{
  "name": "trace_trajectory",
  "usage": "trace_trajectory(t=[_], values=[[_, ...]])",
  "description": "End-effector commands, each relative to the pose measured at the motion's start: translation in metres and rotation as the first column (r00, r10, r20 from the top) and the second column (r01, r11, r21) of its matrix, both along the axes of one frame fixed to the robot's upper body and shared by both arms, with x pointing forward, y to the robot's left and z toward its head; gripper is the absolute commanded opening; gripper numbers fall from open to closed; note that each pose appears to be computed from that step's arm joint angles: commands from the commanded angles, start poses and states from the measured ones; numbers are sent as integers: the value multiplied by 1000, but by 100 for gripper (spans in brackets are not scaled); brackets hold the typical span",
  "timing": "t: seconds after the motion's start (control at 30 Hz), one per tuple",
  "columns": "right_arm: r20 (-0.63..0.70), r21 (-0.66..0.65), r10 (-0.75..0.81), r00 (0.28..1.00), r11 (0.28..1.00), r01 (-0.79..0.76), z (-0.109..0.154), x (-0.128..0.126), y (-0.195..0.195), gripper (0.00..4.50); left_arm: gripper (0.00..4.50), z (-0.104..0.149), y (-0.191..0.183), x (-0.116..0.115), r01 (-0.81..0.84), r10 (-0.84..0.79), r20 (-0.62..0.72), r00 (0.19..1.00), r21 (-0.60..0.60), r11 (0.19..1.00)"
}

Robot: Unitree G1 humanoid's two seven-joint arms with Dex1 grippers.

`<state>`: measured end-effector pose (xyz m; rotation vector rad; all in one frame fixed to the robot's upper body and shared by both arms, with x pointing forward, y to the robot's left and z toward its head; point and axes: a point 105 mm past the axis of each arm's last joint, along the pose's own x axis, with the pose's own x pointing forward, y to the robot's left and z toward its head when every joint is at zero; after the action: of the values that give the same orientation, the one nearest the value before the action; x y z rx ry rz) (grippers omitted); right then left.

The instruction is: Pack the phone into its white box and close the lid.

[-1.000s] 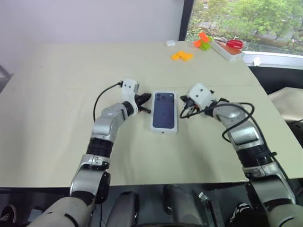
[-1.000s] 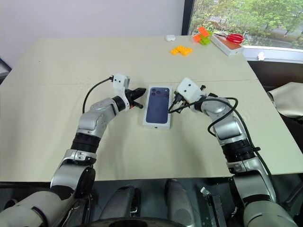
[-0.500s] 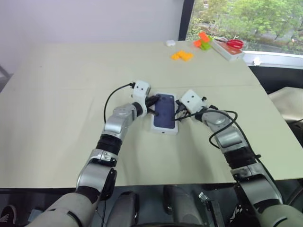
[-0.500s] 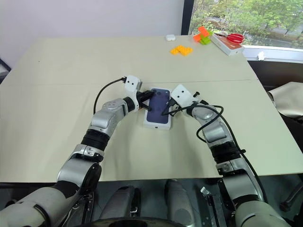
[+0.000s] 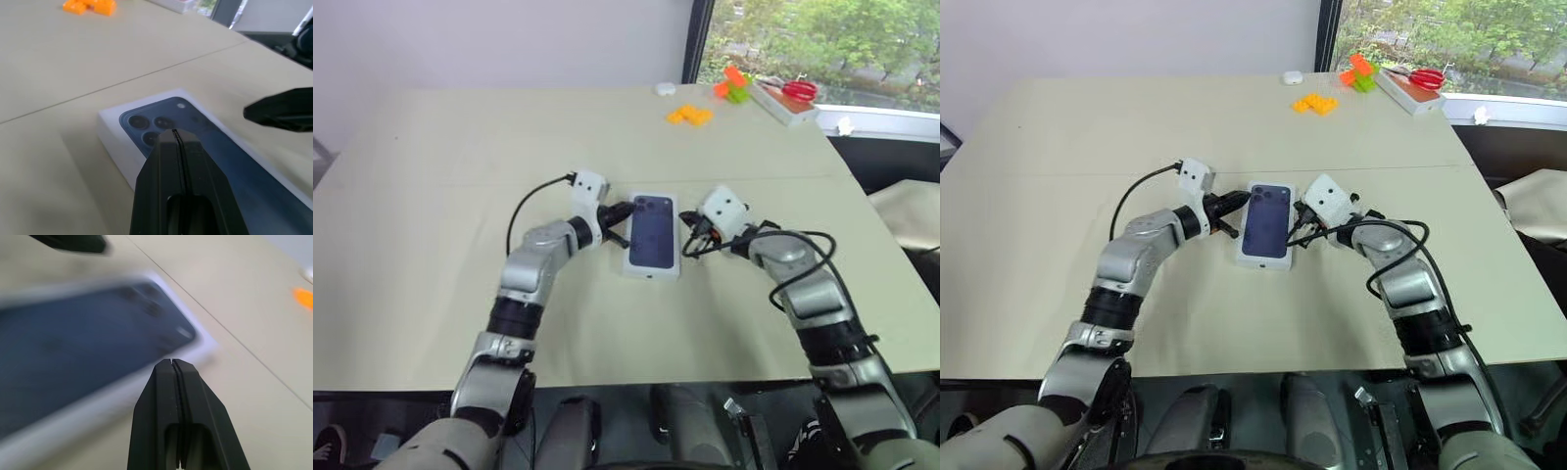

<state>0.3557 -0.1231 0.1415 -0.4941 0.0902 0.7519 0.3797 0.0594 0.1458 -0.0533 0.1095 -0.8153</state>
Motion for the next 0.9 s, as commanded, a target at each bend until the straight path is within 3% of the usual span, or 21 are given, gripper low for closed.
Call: trace_trajectory(t=[0.03,0.1,0.2,0.33,0.5,0.53,0.6,0.73,0.87,0.9], values=[[1,10,58,998,998,-58,6,-17,3,3,0,9,-6,-21,104,-104,10,995,-42,994],[-21,-43,72,997,996,-73,-6,-24,3,3,0,2,-8,-30,145,-145,-13,989,-24,989],[-51,-152,78,996,985,-85,-27,-27,3,3,0,-24,-7,-30,135,-135,-6,991,130,982],[-46,-191,36,998,981,-44,-33,-20,4,3,0,-31,-8,-28,131,-126,-52,991,100,986],[-29,-153,16,999,988,-20,-20,-14,-2,3,0,-26,0,-26,132,-129,-42,991,90,987],[-67,-90,20,998,996,-26,-15,-15,-4,3,0,-21,3,-26,145,-142,-37,989,74,987],[-123,54,50,991,998,-44,-1,-17,-7,0,53,-11,13,-26,150,-150,-11,989,50,987],[-71,127,91,993,989,-81,25,-18,-18,189,238,6,40,-24,141,-143,31,989,50,989],[-96,88,98,990,992,-90,26,-25,-46,391,435,7,89,-28,128,-132,33,991,114,985],[-104,63,97,990,994,-91,25,-27,-54,435,450,8,101,-29,118,-123,35,992,126,985]])
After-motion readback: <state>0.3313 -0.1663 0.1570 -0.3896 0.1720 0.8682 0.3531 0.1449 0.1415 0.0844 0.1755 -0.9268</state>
